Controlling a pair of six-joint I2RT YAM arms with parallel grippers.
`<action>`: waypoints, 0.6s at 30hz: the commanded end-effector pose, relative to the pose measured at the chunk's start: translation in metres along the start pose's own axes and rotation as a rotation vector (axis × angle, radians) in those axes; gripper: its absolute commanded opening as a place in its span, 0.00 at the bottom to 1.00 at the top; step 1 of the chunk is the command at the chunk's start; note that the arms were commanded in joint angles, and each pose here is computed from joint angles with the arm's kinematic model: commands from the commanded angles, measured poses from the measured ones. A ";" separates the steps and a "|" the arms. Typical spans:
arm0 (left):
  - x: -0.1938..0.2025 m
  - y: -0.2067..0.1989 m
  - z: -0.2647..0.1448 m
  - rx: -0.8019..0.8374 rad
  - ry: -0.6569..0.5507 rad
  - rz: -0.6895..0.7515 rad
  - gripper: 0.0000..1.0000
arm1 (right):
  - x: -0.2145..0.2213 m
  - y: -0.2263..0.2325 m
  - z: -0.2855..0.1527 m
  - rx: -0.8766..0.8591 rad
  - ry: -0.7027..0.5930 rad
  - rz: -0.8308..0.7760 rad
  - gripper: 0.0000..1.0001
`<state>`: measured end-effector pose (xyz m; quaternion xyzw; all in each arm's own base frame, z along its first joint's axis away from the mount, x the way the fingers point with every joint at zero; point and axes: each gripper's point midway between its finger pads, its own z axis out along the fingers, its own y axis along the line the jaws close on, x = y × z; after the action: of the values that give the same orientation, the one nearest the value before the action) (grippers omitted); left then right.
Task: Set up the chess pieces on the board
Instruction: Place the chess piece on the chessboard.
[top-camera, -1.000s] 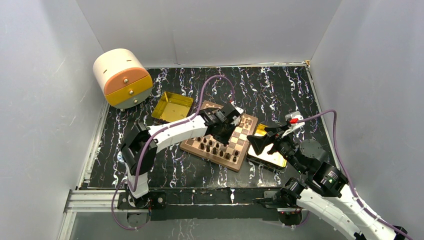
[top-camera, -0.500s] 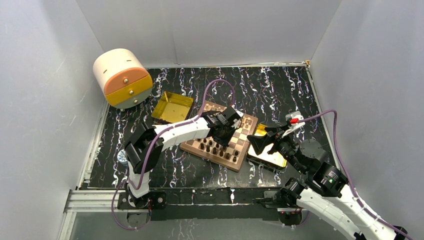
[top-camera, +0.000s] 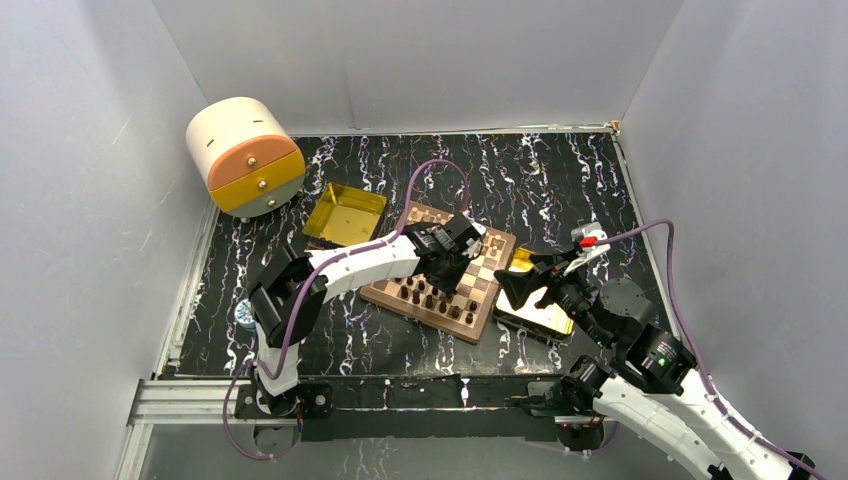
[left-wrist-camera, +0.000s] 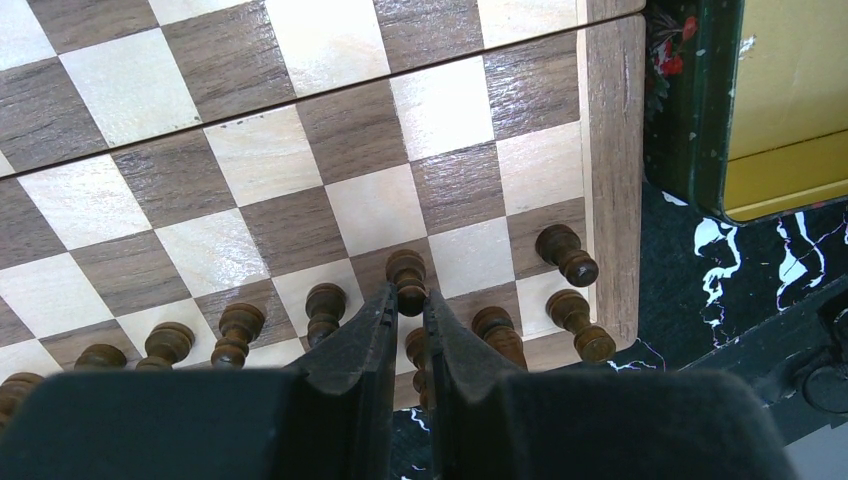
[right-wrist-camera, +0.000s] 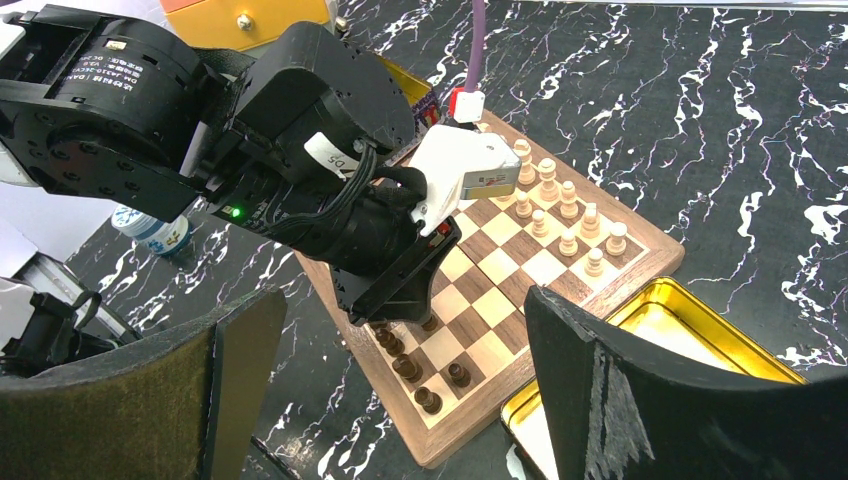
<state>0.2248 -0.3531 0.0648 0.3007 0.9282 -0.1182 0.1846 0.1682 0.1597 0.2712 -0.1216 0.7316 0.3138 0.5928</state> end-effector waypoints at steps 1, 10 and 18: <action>-0.003 0.001 -0.017 -0.014 -0.013 0.005 0.00 | -0.026 0.010 -0.005 -0.031 -0.074 0.023 0.99; -0.012 -0.001 -0.024 -0.011 -0.031 0.002 0.00 | -0.023 0.011 -0.002 -0.039 -0.061 0.018 0.99; -0.009 -0.004 -0.018 0.000 -0.009 0.012 0.04 | -0.024 0.013 -0.002 -0.045 -0.062 0.017 0.99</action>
<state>0.2240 -0.3506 0.0694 0.3013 0.9297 -0.1119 0.1799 0.1674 0.1620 0.2703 -0.1261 0.7323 0.3165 0.5895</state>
